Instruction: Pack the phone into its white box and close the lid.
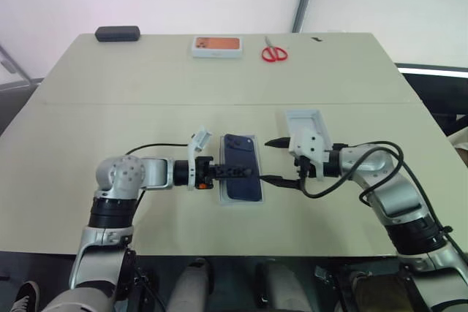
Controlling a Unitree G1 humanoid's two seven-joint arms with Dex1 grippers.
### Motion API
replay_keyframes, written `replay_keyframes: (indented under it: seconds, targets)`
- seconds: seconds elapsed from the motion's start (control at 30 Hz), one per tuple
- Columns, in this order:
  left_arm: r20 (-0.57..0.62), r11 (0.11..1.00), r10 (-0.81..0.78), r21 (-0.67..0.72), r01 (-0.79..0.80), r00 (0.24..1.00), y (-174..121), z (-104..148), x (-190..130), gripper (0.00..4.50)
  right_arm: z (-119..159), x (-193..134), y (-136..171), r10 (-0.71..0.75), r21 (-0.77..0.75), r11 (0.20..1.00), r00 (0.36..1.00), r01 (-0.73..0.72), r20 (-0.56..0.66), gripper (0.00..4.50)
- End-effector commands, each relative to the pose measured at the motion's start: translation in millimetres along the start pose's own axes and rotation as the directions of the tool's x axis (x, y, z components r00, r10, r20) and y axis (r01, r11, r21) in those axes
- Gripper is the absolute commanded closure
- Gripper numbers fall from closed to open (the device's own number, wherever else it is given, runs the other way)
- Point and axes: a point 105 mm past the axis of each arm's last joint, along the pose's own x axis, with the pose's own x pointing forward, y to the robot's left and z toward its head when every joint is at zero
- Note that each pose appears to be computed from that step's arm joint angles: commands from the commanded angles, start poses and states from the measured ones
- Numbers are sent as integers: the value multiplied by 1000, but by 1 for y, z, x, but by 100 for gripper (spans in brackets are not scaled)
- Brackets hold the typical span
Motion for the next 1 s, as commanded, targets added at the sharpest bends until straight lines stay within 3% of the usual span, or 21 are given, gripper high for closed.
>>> replay_keyframes:
  seconds: [0.03,0.43,0.63,0.67,0.73,0.8,0.97,1.0]
  targets:
    - [34,999,21,43,-23,999,-1,12,-9,4,10,-1,-4,-13,-34,999,999,14,29,0]
    - [58,987,97,122,-104,994,1,23,-36,4,10,2,-7,-20,-30,999,999,21,33,0]
    - [90,910,306,267,-319,948,26,25,-53,4,6,3,-8,-28,-27,999,999,29,19,0]
    - [122,905,313,263,-335,942,27,31,-57,28,5,3,-8,-26,-15,1000,999,27,19,0]
    - [178,885,365,237,-400,914,36,40,-71,81,2,2,-4,-6,9,1000,1000,6,15,53]
    - [134,844,417,311,-438,899,42,29,-79,183,-2,1,-6,-20,-17,1000,1000,20,-7,135]
    - [77,845,405,350,-405,911,46,8,-63,426,-21,1,-11,-37,-110,994,993,25,-109,378]
    - [68,838,406,369,-401,911,46,6,-58,450,-25,1,-10,-30,-123,992,992,14,-125,432]
